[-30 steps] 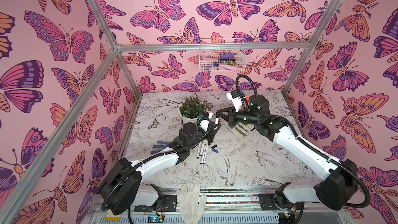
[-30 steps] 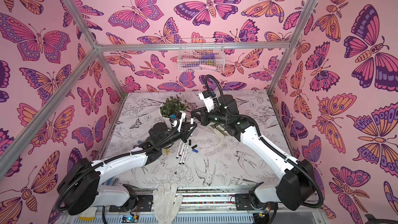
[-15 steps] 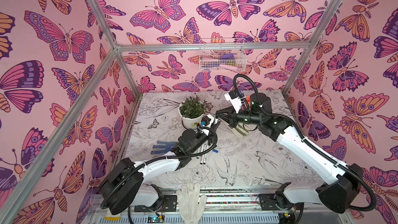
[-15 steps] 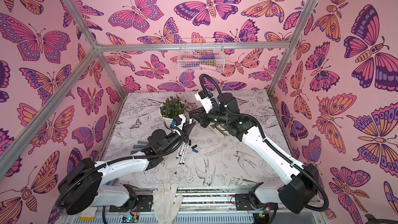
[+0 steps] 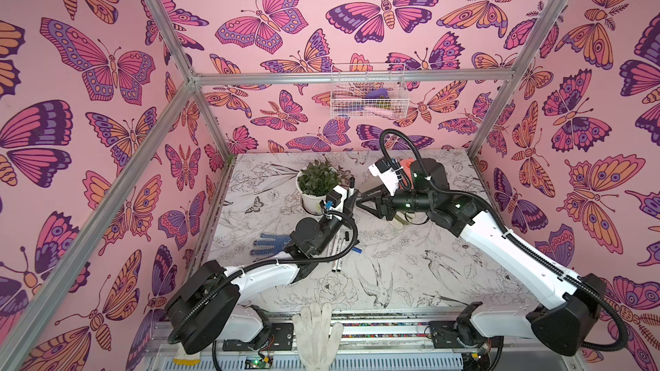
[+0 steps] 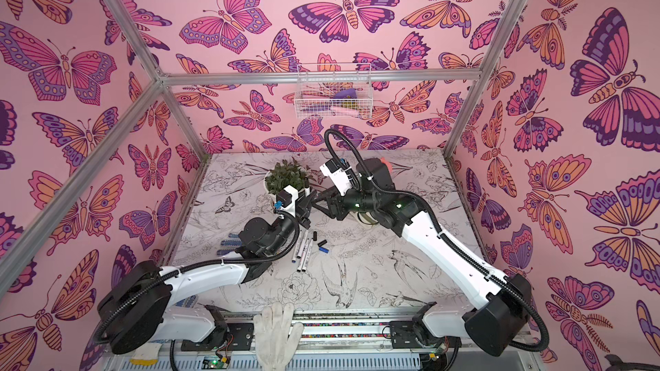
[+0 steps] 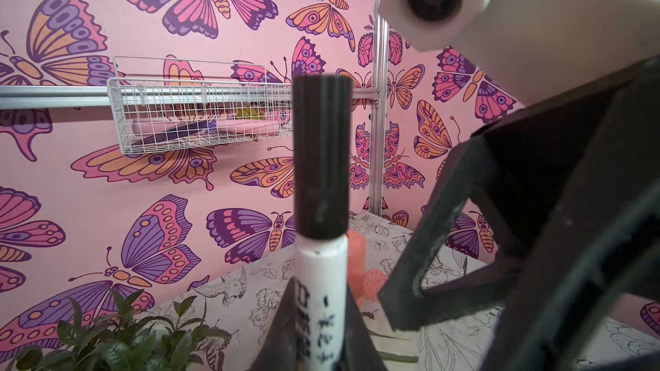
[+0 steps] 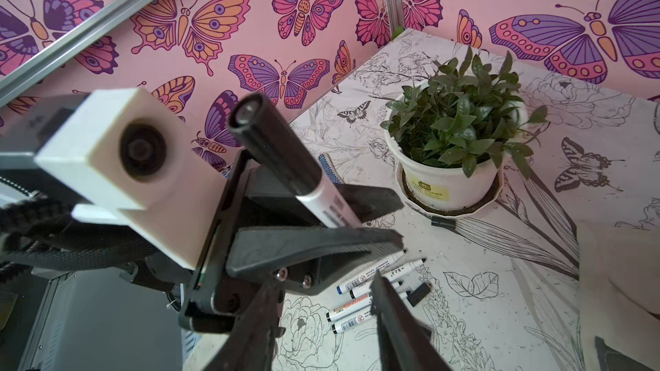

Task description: Insert the pens into the pen caps

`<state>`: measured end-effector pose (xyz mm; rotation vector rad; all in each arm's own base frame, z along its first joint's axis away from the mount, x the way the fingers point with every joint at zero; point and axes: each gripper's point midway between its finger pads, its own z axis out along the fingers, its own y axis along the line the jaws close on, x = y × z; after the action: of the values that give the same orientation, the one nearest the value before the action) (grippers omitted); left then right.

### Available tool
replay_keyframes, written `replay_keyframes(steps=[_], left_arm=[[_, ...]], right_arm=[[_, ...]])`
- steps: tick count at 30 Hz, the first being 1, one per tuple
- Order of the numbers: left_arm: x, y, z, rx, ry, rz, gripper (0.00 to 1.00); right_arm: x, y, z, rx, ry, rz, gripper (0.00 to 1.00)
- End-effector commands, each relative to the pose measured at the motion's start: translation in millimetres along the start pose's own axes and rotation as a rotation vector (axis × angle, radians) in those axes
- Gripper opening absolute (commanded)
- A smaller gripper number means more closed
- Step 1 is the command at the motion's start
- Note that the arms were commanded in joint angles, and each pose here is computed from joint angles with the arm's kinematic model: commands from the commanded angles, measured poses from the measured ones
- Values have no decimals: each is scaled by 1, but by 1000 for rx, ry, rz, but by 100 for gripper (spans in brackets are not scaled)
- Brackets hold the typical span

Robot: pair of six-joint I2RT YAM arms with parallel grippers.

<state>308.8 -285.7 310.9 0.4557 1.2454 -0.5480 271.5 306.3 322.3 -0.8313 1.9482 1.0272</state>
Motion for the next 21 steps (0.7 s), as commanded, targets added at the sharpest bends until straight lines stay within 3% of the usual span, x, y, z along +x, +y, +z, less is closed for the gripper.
replay_keyframes(steps=[1, 10, 21], left_arm=[[3, -1, -5, -6, -13, -30, 0], [36, -35, -12, 185, 131, -158, 0], [32, -36, -14, 192, 126, -194, 0]], right_arm=[[-23, -1, -17, 54, -83, -26, 46], [-59, 15, -31, 41, -186, -65, 46], [-56, 8, -1, 22, -141, -28, 37]])
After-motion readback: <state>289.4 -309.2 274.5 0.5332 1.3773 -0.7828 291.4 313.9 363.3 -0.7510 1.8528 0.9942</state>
